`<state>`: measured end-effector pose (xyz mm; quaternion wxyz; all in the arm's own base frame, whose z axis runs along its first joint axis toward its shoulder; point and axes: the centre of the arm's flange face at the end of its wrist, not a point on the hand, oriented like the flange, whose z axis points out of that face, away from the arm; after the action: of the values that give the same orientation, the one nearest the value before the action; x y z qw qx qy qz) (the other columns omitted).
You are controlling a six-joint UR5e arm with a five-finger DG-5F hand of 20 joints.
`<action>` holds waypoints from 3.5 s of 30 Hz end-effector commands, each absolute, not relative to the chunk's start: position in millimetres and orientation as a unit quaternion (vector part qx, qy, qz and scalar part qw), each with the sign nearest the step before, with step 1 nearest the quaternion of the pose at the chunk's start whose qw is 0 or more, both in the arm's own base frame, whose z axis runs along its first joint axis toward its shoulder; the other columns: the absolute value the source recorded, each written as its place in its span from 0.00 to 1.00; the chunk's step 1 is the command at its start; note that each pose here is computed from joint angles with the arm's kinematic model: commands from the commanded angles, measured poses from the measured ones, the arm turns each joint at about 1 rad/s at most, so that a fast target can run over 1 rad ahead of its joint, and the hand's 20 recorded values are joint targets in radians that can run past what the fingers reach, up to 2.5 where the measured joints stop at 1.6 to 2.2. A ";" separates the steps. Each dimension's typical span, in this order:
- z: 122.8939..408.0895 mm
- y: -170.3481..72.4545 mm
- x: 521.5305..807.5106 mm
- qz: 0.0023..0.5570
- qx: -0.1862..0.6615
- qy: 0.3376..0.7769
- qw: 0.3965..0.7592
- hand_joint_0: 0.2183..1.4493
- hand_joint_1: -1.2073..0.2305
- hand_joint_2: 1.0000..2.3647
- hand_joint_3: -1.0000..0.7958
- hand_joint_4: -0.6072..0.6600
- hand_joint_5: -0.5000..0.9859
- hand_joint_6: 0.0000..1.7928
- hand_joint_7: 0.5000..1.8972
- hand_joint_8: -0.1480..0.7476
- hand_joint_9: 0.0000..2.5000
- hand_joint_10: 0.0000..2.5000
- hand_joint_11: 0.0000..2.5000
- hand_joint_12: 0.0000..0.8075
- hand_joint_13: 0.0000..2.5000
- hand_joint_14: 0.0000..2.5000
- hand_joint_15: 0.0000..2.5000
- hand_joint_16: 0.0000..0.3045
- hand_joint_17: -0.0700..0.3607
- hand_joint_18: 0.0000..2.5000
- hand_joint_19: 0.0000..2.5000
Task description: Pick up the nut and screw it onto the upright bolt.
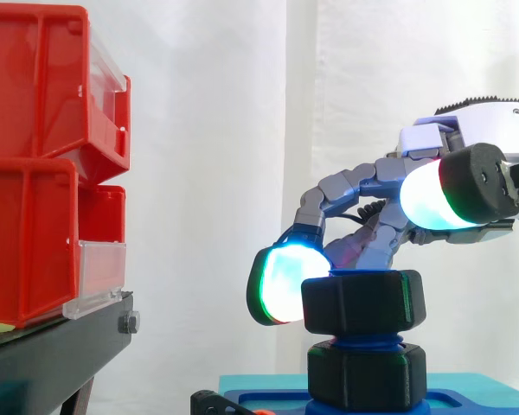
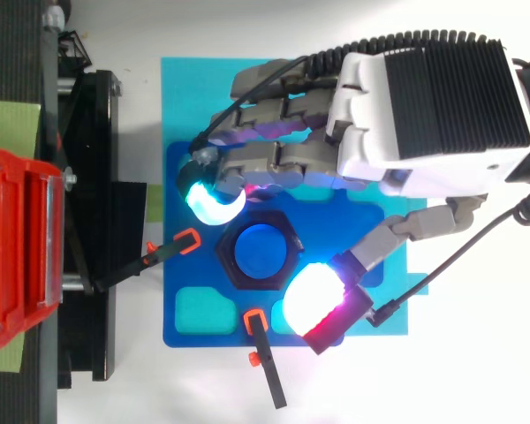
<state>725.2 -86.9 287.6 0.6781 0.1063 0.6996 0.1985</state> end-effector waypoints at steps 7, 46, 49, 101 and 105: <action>288.3 -90.7 724.3 0.197 0.108 0.700 0.678 0.23 0.58 0.00 0.28 0.48 0.37 0.28 0.47 0.38 0.50 0.00 0.02 0.35 0.28 0.00 0.03 0.14 0.39 0.18 0.11; 309.2 -109.3 708.6 0.191 0.108 0.712 0.667 0.24 0.56 0.00 0.28 0.43 0.42 0.30 0.62 0.24 0.84 0.01 0.14 0.20 0.63 0.01 0.14 0.10 0.32 0.52 0.29; 312.6 -109.3 708.1 0.191 0.107 0.710 0.669 0.23 0.57 0.00 0.28 0.43 0.42 0.30 0.62 0.25 0.84 0.01 0.15 0.20 0.64 0.01 0.15 0.10 0.33 0.53 0.30; 294.9 -90.4 736.3 0.214 0.093 0.687 0.688 0.17 0.65 0.00 0.28 0.51 0.20 0.28 0.06 0.34 0.08 0.00 0.00 0.42 0.00 0.00 0.00 0.17 0.44 0.00 0.00; 293.3 -90.4 736.1 0.214 0.094 0.689 0.686 0.17 0.65 0.00 0.28 0.52 0.21 0.28 0.09 0.35 0.09 0.00 0.00 0.42 0.00 0.00 0.00 0.17 0.44 0.00 0.00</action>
<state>736.4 -90.4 294.4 0.6872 0.0933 0.6878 0.2143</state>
